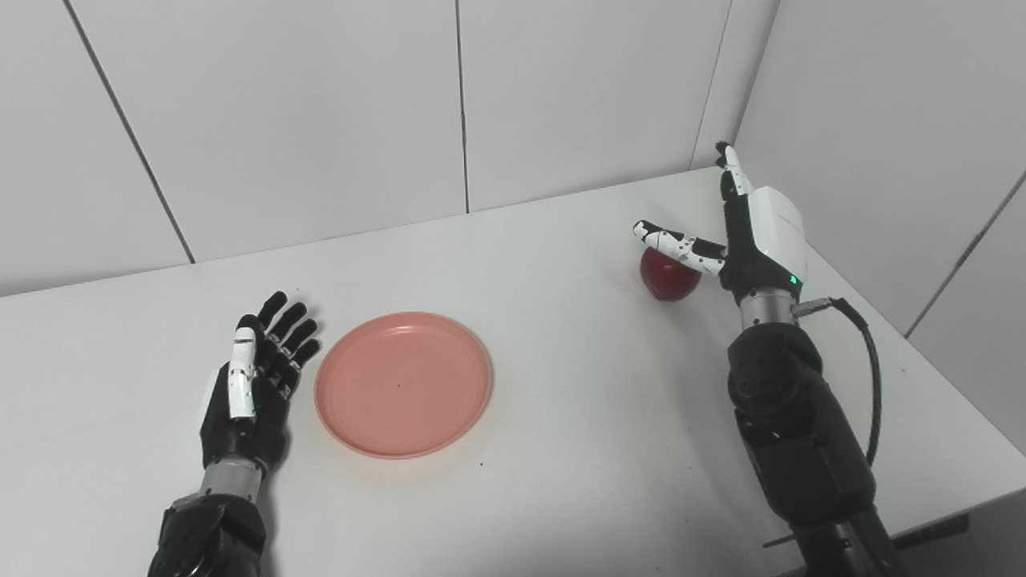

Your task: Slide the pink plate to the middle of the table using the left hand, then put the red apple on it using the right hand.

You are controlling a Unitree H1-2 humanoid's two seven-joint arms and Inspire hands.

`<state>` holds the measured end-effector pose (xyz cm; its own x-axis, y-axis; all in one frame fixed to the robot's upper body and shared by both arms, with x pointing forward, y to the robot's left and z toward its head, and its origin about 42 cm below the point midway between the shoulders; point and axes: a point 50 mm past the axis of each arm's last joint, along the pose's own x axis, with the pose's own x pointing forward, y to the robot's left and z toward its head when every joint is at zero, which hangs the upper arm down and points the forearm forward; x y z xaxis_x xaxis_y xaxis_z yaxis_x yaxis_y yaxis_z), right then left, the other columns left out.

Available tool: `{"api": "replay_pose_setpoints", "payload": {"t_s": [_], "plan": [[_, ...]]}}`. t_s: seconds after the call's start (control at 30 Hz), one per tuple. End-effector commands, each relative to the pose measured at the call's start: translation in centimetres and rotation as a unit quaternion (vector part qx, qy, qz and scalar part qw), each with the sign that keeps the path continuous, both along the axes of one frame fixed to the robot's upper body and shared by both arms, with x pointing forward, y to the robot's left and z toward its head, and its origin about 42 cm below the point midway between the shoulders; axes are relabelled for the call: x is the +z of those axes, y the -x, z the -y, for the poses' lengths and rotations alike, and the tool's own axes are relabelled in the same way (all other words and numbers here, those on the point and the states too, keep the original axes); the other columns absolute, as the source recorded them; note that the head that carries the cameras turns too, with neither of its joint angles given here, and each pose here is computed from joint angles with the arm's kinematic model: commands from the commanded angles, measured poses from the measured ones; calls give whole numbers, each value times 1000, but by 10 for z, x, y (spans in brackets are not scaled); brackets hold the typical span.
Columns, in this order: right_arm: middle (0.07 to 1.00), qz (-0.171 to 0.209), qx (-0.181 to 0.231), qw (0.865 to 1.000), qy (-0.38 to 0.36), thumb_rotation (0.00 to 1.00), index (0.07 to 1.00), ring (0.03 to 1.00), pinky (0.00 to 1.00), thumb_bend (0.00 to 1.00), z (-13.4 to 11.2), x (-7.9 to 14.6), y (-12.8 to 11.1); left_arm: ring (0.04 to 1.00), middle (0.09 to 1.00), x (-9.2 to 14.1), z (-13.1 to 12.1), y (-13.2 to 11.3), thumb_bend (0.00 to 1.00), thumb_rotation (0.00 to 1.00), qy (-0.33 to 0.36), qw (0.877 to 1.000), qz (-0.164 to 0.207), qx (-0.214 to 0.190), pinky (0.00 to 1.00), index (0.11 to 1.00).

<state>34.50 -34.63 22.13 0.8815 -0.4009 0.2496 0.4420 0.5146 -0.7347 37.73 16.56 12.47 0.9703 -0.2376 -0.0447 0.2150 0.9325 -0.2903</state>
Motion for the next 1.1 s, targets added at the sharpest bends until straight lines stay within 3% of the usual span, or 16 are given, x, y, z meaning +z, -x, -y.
{"api": "replay_pose_setpoints", "payload": {"t_s": [0.0,0.43,1.07], "plan": [[934,26,5,1000,16,634,973,889,760,1000,4,21,-8,876,884,-14,-1,6,372,1000,0,999,-42,4,885,870],[937,-8,10,1000,7,632,973,897,781,1000,12,8,-18,875,884,-15,-3,6,372,1000,-6,999,-38,4,880,871],[942,-30,8,1000,3,531,955,896,777,1000,16,1,-25,879,891,-15,-5,7,374,1000,-2,999,-43,0,883,876]]}}
